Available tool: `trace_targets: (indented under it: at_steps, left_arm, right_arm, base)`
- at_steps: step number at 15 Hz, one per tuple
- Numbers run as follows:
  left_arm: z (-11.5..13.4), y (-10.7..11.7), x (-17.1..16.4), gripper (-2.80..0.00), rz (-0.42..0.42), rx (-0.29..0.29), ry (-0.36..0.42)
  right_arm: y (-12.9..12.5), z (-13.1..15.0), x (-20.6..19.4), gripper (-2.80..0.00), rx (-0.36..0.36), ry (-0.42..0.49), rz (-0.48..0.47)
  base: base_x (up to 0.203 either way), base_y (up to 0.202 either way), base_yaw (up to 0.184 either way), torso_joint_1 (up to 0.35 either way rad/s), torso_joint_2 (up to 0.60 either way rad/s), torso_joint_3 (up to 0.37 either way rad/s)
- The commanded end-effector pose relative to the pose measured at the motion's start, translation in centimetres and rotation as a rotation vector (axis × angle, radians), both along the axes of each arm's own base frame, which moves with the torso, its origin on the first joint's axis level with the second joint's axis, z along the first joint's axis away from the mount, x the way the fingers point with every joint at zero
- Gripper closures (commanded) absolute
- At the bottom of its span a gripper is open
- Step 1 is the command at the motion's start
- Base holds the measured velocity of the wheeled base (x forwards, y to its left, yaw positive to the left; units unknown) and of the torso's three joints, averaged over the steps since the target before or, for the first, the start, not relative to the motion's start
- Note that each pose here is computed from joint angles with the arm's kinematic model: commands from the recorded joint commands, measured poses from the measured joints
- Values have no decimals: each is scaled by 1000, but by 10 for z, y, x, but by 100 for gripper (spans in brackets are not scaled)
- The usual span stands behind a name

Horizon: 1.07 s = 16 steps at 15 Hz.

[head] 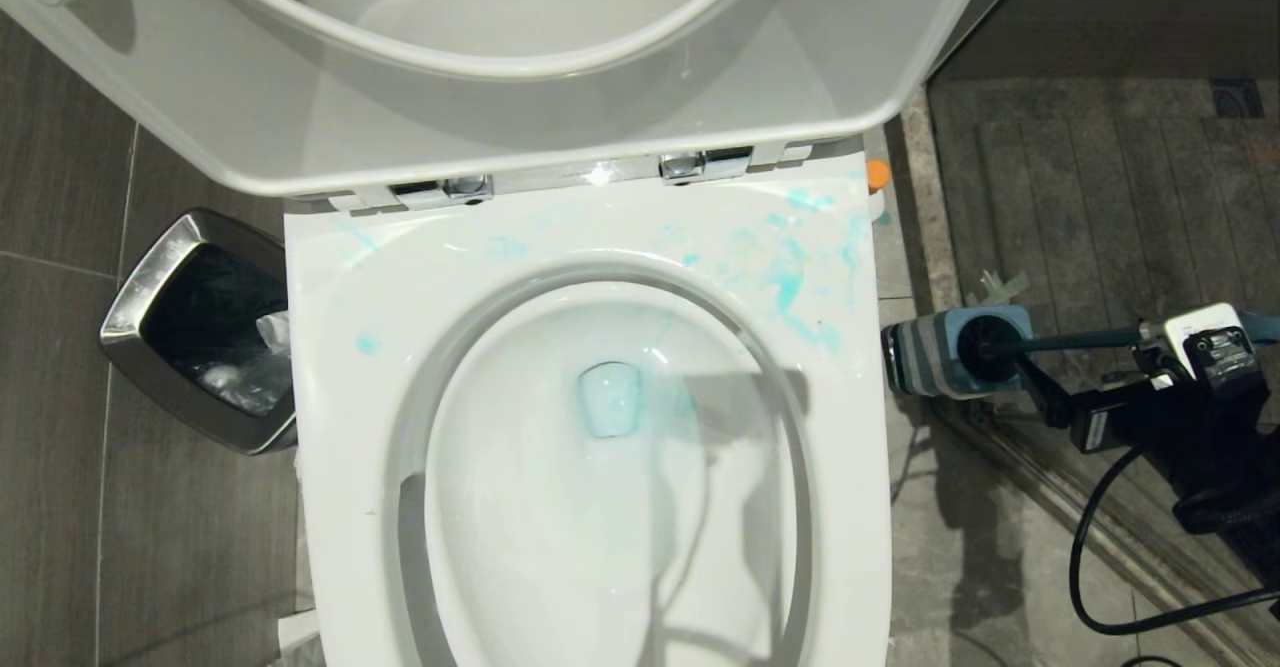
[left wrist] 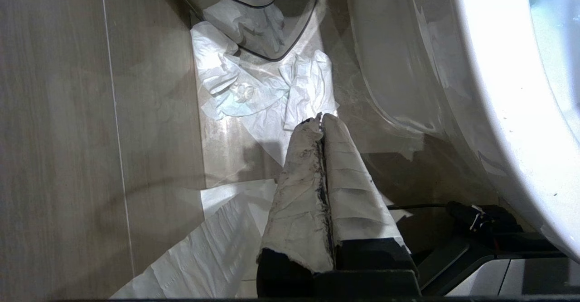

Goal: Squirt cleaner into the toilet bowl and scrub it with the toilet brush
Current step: Scrub the toilet bowl

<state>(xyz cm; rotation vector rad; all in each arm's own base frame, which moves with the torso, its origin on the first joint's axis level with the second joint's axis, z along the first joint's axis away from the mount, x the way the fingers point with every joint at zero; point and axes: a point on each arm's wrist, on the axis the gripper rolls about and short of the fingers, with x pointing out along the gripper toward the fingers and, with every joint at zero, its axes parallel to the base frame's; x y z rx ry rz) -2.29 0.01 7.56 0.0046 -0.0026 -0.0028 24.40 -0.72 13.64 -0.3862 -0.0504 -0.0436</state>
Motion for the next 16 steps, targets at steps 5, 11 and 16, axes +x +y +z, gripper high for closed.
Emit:
trace_targets:
  at_steps: [5, 11, 16]
  left_arm:
    - [0, 0, 0, 0, 0, 0, 1]
    - [0, 0, 0, 0, 0, 0, 1]
    - [0, 0, 0, 0, 1, 0, 0]
  right_arm:
    - [0, 12, 6, -280, -60, -60, 5]
    - [-1, 15, 9, -280, -50, -78, -1]
    - [-2, 18, 12, 0, -51, -92, -3]
  base:
    - [0, 0, 0, 0, 0, 0]
    - [0, 0, 0, 0, 0, 0]
    - [0, 0, 0, 0, 0, 0]
